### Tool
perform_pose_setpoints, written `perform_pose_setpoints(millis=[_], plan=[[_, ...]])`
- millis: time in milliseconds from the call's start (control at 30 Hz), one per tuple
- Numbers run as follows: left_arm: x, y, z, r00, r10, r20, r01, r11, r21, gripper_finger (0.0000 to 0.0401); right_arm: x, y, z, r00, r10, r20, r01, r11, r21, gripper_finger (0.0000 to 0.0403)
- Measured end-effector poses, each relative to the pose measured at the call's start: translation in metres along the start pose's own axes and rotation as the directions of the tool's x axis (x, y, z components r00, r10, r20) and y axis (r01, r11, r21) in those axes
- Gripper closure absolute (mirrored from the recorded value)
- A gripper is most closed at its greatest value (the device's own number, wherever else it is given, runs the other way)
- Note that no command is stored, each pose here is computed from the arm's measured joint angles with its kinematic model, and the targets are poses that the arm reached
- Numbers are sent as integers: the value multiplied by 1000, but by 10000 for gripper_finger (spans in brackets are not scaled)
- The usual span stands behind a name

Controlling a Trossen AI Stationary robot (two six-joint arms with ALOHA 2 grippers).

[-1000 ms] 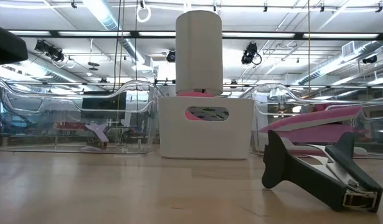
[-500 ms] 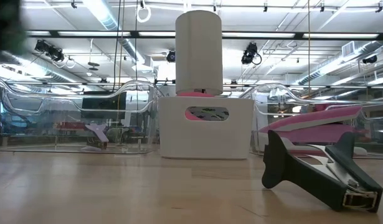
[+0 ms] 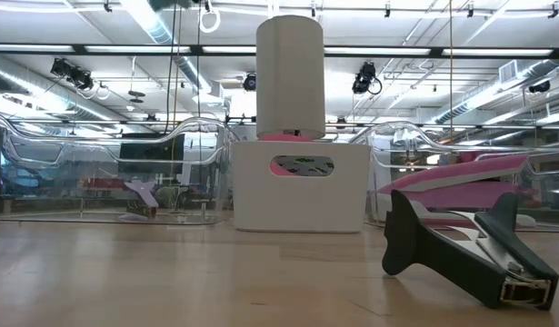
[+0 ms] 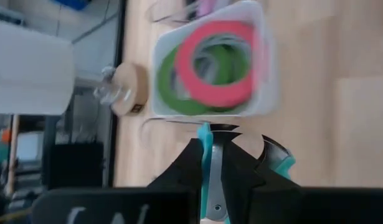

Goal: Pick and place Stapler, Stapler remover, tape
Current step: Put the blue staple remover into the left transparent bin

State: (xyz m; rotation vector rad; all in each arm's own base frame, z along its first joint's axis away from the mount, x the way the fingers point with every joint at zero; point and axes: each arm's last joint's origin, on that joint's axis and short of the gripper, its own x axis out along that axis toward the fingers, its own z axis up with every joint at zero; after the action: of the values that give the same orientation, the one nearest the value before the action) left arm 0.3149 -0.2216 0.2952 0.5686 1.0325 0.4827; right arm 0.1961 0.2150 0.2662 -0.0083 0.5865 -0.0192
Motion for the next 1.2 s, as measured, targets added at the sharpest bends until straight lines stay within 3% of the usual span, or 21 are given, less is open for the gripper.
perform_pose_setpoints(millis=[200,367,700,867,1200], plan=[[29,41,13,997,23,-70,-28,997,-67,366,0,0,0,1000,0,-1,0,1000,-2,296],[64,68,13,980,-3,-201,-17,995,-99,366,0,0,0,1000,0,-1,0,1000,0,296],[122,88,-48,860,-25,-510,-56,988,-143,366,-1,1,-1,1000,22,-20,-22,1000,1,296],[129,94,-73,847,3,-531,-133,969,-207,366,-1,1,-1,1000,22,-17,-22,1000,3,296],[136,91,-93,866,-32,-499,-159,928,-336,357,0,1,0,1000,6,4,-6,1000,21,296]])
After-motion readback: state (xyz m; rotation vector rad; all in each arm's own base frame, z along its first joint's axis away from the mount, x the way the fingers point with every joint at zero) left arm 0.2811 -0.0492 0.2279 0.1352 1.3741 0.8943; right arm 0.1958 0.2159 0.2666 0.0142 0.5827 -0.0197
